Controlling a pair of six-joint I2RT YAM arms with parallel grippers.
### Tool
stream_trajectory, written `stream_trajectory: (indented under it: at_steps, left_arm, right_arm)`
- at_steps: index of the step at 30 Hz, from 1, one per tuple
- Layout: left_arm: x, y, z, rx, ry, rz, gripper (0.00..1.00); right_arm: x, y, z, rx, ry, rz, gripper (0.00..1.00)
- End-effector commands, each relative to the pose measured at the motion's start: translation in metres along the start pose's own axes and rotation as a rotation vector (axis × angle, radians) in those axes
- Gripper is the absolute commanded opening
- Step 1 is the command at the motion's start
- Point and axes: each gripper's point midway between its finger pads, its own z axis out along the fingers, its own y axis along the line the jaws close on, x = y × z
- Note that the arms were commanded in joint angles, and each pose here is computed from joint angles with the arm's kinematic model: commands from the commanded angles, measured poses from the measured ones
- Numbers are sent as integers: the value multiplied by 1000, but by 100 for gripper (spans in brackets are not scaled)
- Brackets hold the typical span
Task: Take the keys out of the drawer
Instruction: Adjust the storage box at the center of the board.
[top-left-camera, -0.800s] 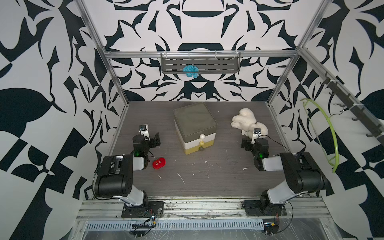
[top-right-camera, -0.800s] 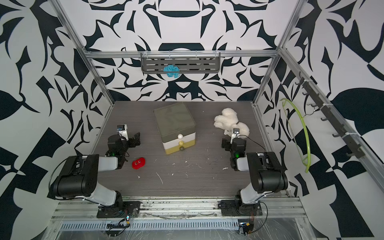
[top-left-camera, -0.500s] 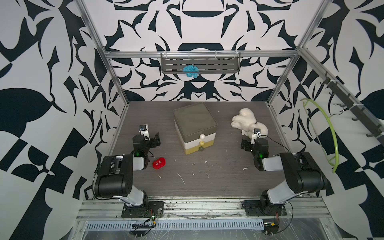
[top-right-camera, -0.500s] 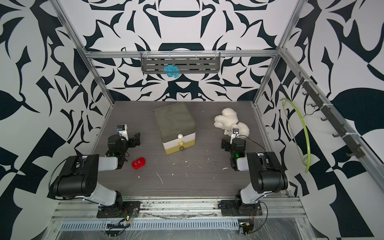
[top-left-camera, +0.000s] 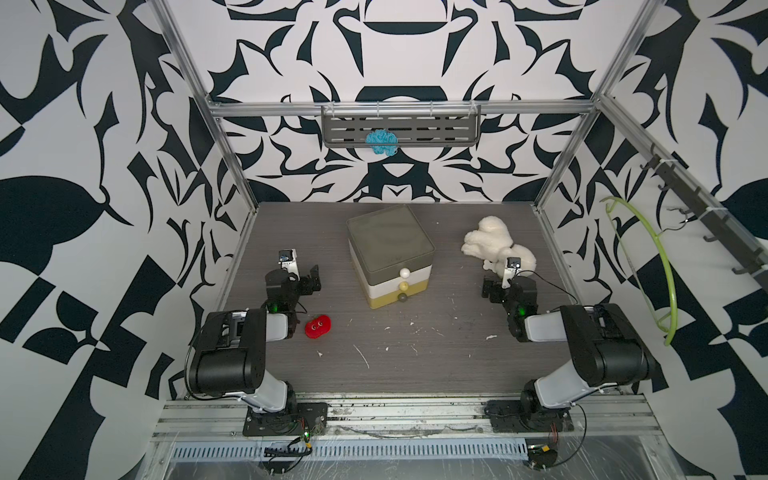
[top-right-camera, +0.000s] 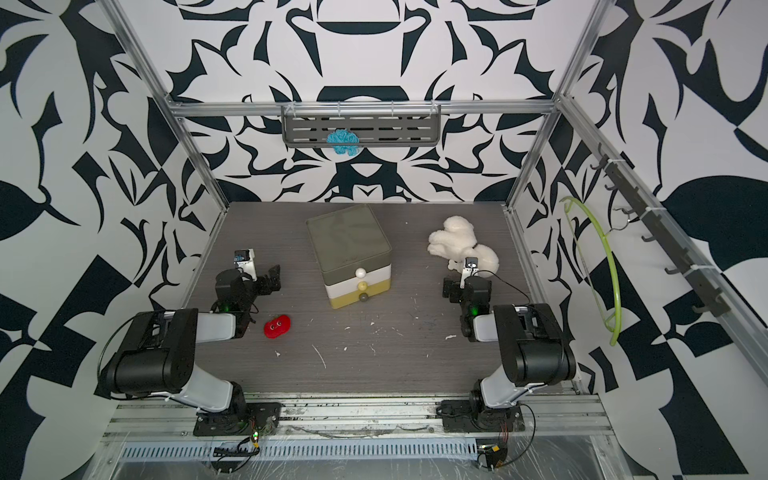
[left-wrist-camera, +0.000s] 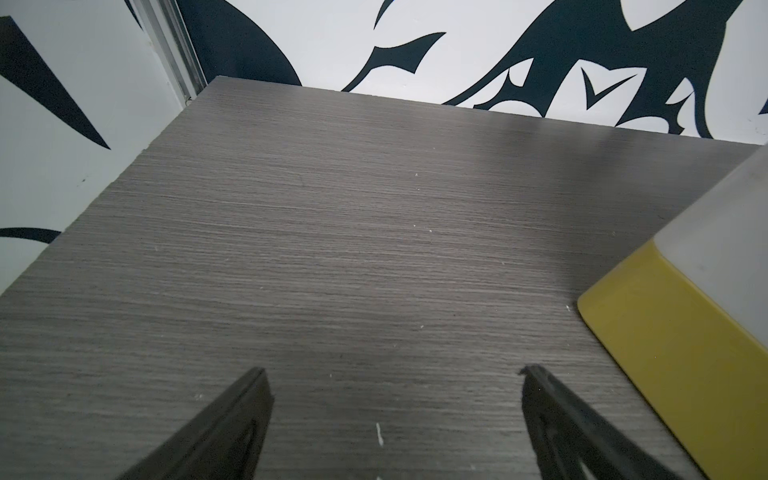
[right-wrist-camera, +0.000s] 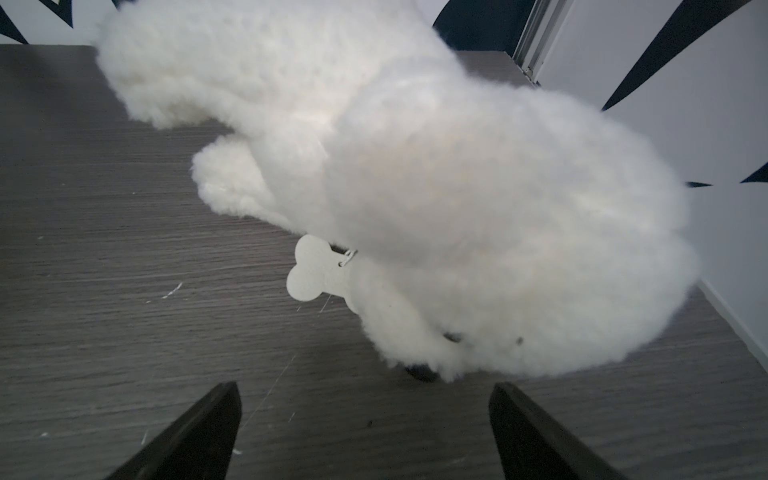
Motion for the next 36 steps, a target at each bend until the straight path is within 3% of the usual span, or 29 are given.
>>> stream_trajectory:
  at_steps: [1,14,20,25,27,31,36]
  left_arm:
    - [6,-2,-1,12,15,13,99]
    - [7,-3,-1,14,18,17,99]
    - [-5,15,-12,-92,-19,-33,99]
    - [-27,26,-22,-169,2,-70,99]
    - [-31,22,-25,-158,25,-91,99]
    - [-30,17,-29,-172,136,-253,99]
    - [-44,1,-40,-129,130,-356,99]
  right_arm:
    - [-20,2,0,-7,-55,-7,99]
    - [-20,4,-1,-14,-56,-6,99]
    - [-37,-7,-7,44,-36,16,99]
    - [-47,-36,-24,228,123,182,99]
    - [-51,-32,-31,217,191,229,99]
    - [-60,-20,-47,162,271,311,99]
    - [-86,4,-68,31,289,428,99]
